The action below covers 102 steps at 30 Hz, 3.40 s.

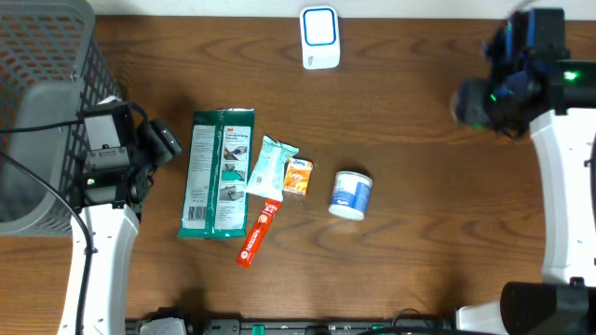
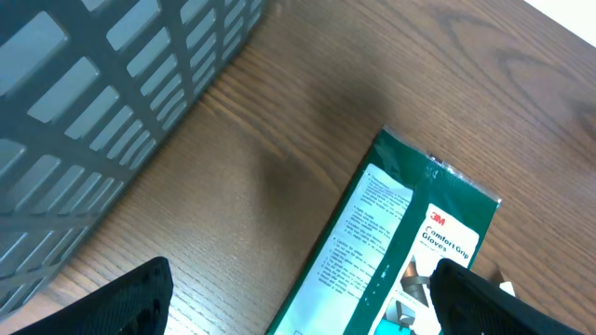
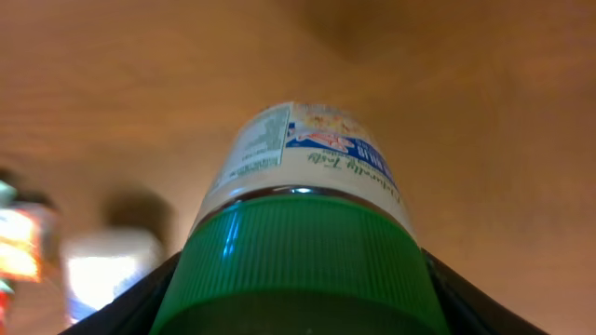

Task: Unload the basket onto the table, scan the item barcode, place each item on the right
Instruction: 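Move the jar right and set it down at the table's right edge, then move the right gripper left toward the white cotton-bud tub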

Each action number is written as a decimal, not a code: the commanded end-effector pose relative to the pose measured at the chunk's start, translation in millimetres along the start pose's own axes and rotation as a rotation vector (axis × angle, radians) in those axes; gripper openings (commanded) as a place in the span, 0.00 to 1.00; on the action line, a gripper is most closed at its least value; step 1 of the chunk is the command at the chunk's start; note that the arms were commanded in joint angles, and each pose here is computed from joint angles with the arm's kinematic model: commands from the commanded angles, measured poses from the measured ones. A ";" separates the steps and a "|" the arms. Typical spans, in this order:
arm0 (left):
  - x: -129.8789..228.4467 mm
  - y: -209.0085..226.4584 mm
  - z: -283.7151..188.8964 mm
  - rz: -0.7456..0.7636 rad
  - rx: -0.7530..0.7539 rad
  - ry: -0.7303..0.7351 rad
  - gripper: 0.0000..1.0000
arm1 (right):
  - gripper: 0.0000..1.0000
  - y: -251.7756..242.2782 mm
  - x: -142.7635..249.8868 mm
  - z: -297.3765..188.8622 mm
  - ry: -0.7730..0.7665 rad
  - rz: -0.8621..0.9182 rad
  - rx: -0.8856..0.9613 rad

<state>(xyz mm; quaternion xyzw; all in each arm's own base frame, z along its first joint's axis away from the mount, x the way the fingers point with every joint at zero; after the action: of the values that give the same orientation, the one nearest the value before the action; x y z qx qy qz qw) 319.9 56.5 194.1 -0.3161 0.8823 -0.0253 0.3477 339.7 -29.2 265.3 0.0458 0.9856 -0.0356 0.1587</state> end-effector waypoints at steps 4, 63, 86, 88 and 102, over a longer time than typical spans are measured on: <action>-11.1 -2.3 -7.7 -0.012 0.004 -0.037 0.88 | 0.01 -59.4 17.2 28.8 0.100 0.141 0.117; -11.1 -2.3 -7.7 -0.012 0.004 -0.037 0.88 | 0.87 63.1 38.5 38.7 0.079 -0.012 -0.499; -11.1 -2.3 -7.7 -0.012 0.004 -0.037 0.88 | 0.02 195.4 128.4 113.6 0.168 -0.254 -0.449; -11.1 -2.3 -7.7 -0.012 0.004 -0.037 0.88 | 0.02 189.4 132.7 115.2 0.188 -0.254 -0.414; -11.1 -2.3 -7.7 -0.012 0.004 -0.037 0.88 | 0.03 159.2 138.9 124.4 0.215 -0.183 -0.206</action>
<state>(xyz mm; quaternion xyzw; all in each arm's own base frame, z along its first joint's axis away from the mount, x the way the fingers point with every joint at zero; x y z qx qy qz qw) 319.9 56.5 194.0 -0.3161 0.8824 -0.0253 0.3476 262.1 141.2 98.7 -0.0908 0.9902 0.0949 0.0484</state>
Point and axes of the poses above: each gripper's point midway between its finger pads, its own z axis out along the fingers, its own y axis along the line the jaws close on, x = y × z, the point moved 3 cm from there along -z, back along the fingers, and after that the axes turned 6 degrees about -z, right-handed, at the moved point
